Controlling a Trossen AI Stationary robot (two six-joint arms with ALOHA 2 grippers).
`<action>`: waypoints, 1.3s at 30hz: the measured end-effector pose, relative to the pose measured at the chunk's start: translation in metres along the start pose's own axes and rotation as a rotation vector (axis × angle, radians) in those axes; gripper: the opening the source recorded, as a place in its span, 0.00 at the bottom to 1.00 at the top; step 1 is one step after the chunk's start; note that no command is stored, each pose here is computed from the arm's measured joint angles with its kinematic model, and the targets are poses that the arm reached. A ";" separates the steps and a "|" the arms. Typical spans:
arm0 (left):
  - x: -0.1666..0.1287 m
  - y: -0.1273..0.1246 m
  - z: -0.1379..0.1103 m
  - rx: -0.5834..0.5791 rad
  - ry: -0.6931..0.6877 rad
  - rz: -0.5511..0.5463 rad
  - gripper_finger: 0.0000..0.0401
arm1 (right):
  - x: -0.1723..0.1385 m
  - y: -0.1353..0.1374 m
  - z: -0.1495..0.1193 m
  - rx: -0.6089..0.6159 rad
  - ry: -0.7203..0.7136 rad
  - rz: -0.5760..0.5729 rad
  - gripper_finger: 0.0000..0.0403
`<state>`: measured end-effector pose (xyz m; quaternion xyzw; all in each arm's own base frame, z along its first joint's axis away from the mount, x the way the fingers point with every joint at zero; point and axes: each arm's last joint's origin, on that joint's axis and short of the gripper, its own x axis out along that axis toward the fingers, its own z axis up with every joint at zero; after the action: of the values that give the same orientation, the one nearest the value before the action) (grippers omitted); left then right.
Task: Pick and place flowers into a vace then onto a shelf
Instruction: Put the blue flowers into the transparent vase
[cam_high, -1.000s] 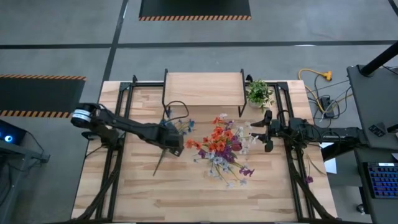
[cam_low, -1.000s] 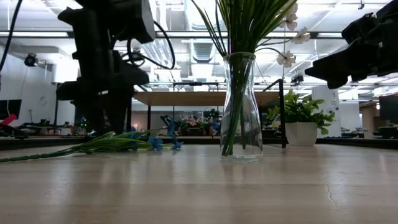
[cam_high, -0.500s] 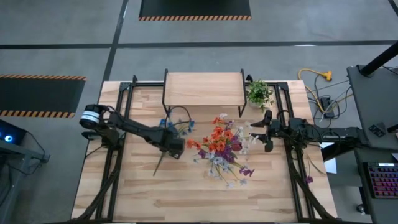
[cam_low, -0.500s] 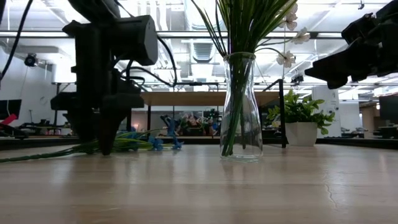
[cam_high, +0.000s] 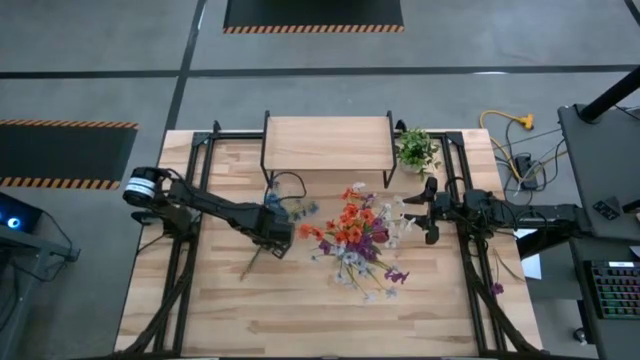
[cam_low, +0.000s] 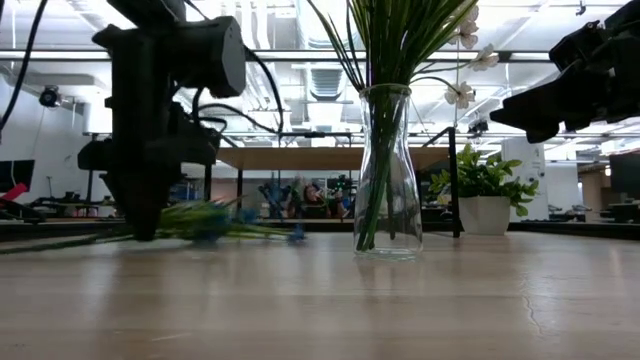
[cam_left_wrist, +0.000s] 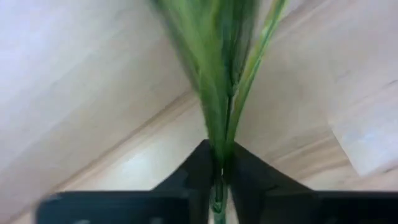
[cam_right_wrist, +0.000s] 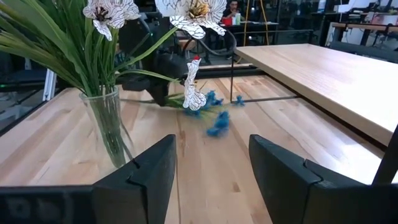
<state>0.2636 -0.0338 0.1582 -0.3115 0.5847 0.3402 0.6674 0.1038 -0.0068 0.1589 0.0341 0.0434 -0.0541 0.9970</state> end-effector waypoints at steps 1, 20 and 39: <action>-0.002 0.001 0.000 0.009 -0.001 0.002 0.04 | 0.000 0.000 0.000 0.000 0.000 0.000 0.48; -0.106 0.043 -0.008 0.144 -0.360 -0.346 0.00 | 0.000 0.000 0.000 0.008 -0.002 0.001 0.48; -0.126 0.009 0.008 0.435 -1.258 -0.754 0.00 | 0.000 0.000 0.001 0.010 -0.006 0.000 0.48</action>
<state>0.2502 -0.0328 0.2836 -0.0994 0.0022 0.0799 0.9918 0.1036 -0.0068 0.1595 0.0392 0.0402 -0.0542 0.9969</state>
